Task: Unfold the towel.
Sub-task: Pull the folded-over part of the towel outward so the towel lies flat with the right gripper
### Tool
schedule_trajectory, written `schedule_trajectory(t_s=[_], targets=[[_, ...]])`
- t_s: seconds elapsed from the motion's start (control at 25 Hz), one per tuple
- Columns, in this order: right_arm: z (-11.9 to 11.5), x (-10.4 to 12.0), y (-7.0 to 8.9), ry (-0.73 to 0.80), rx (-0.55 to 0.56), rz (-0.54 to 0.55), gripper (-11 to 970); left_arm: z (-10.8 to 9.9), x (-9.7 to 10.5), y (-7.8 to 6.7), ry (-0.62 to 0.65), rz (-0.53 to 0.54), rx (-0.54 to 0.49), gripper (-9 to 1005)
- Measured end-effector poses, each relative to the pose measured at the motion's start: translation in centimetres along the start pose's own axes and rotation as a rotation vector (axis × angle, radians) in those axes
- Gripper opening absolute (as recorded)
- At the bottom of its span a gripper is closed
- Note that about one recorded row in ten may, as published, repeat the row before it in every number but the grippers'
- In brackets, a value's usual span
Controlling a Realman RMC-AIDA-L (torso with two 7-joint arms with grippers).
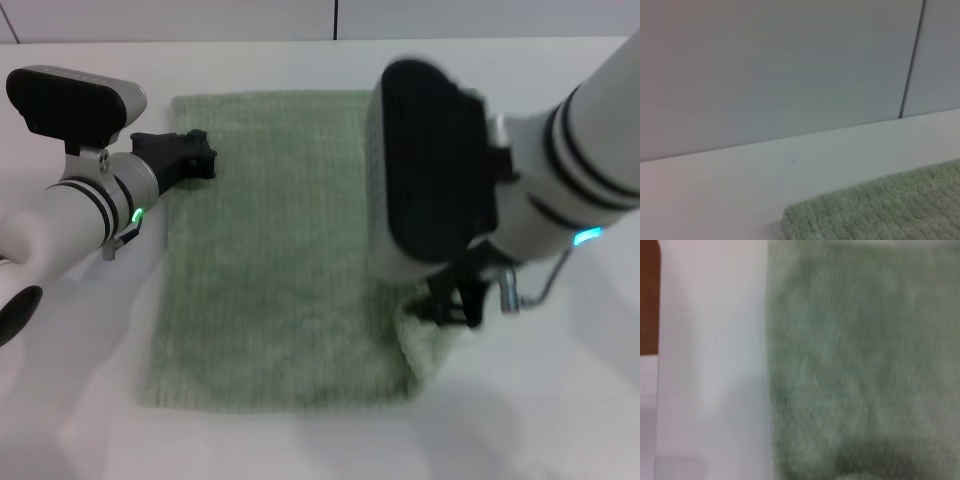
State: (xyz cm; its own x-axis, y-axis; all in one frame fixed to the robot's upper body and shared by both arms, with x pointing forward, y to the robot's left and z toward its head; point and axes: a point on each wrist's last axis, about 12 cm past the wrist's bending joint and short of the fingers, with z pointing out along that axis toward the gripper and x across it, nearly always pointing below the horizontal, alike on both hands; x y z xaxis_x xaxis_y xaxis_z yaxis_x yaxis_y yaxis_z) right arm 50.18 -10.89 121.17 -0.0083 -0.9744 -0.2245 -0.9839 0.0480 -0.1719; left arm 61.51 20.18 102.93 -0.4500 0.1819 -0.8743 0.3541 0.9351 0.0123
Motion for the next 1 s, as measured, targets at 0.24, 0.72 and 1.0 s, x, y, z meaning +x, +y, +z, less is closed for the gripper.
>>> schedule_trajectory(t_s=[0.24, 0.72, 1.0], targets=[[-0.6, -0.8, -2.6, -0.195, 0.143, 0.033, 266, 0.0, -0.1, -0.1, -0.003, 0.000, 0.005, -1], [3.7, -1.0, -2.9, -0.094, 0.097, 0.019, 263, -0.1, 0.1, -0.1, -0.003, -0.002, 0.005, -1], [5.3, -0.6, -2.7, 0.060, -0.008, 0.052, 262, -0.1, 0.0, -0.1, -0.004, -0.001, 0.005, -1]])
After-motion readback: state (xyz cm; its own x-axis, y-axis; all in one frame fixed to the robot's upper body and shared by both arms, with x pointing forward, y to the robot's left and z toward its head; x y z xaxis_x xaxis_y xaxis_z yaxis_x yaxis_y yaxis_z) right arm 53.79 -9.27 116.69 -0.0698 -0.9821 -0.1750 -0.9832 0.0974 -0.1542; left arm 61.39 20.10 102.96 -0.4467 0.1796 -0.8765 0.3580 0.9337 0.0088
